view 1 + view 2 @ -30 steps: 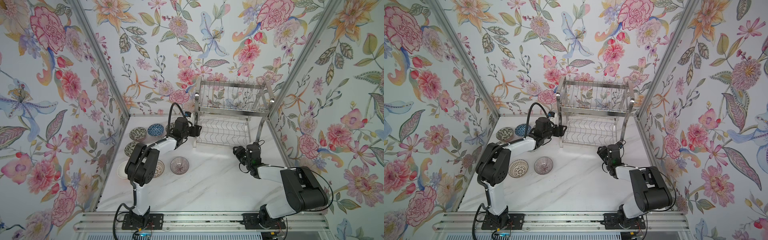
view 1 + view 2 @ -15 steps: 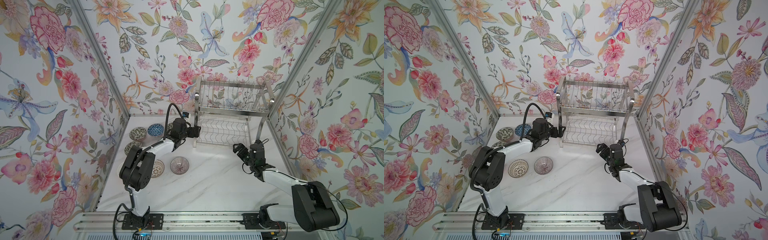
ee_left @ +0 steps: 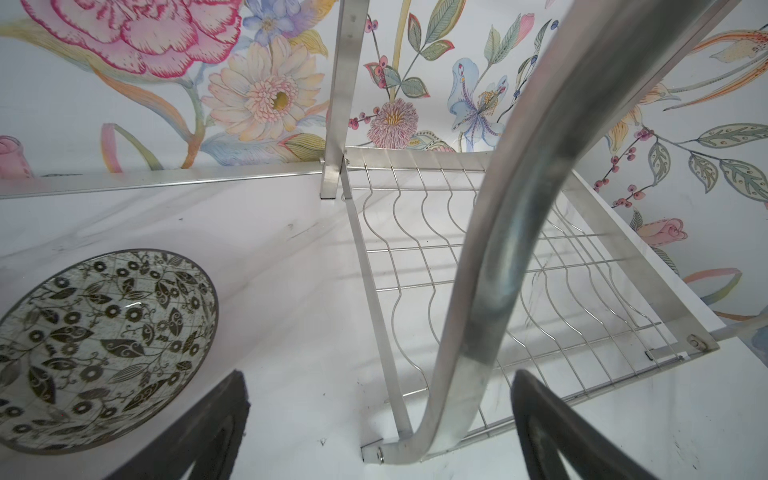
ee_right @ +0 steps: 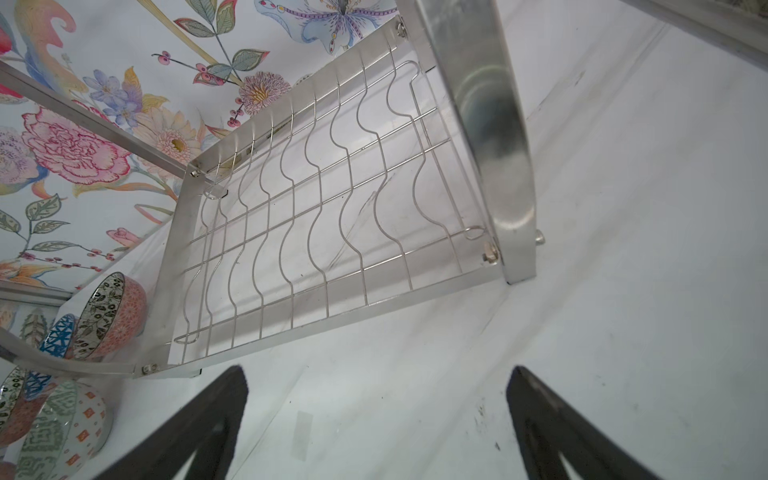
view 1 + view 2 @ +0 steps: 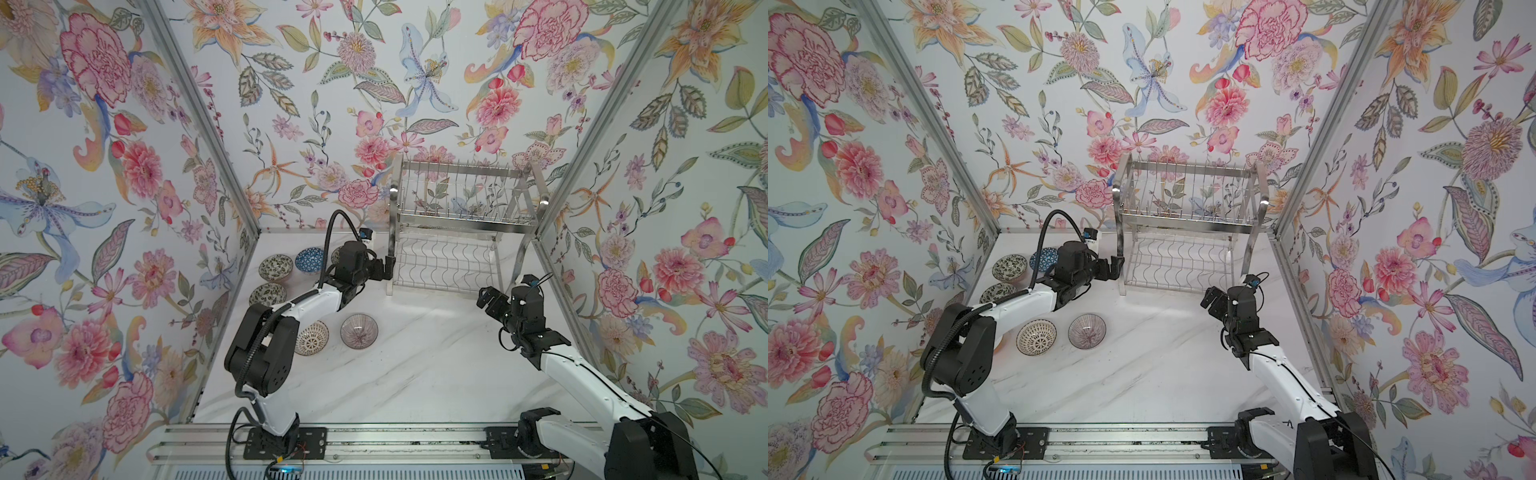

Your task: Load the bowls into the dish rack

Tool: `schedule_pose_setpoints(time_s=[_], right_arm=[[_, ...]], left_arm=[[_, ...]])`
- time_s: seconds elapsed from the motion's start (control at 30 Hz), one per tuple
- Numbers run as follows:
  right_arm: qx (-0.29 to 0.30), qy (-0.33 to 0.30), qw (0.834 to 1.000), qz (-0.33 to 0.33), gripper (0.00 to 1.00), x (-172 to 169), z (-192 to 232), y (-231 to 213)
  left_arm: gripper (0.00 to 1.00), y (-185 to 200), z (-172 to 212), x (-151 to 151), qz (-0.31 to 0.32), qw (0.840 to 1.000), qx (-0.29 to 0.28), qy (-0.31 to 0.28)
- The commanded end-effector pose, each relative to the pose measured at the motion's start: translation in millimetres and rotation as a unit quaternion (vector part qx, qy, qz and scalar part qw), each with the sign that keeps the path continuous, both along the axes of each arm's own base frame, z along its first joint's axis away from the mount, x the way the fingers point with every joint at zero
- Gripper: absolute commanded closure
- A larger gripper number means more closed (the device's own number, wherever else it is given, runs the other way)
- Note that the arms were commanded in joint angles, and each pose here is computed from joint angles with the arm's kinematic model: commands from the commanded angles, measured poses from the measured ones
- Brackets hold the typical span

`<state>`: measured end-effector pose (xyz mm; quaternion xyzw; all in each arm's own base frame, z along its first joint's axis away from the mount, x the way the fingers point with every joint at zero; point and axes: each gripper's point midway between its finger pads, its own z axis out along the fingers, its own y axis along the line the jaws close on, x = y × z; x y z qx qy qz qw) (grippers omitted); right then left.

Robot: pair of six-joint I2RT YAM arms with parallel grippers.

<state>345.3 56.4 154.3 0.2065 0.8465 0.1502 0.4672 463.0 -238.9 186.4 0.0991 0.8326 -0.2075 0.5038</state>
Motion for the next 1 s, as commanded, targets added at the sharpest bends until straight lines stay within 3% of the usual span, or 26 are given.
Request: schedule_pose_setpoints(time_s=[0.0, 0.33, 0.47, 0.6, 0.77, 0.97], right_arm=[[-0.049, 0.013, 0.999, 0.017, 0.01, -1, 2, 3], [-0.157, -0.008, 0.984, 0.080, 0.01, 10, 26, 51], [-0.205, -0.027, 0.972, 0.108, 0.01, 15, 37, 79], [-0.237, -0.034, 0.956, 0.171, 0.01, 17, 42, 123], [-0.219, -0.015, 0.936, 0.276, 0.01, 9, 22, 190], [-0.162, 0.025, 0.914, 0.372, 0.01, -11, -12, 256]], left_arm=[[0.01, 19, 9, -16, 0.025, 0.999, 0.031, -0.015], [0.01, 67, 24, -54, 0.090, 0.988, 0.117, -0.036], [0.01, 82, 30, -60, 0.103, 0.981, 0.161, -0.031], [0.01, 102, 34, -70, 0.142, 0.976, 0.167, -0.020], [0.01, 125, 36, -93, 0.171, 0.971, 0.168, -0.007], [0.01, 115, 5, -127, 0.112, 0.988, 0.097, 0.054]])
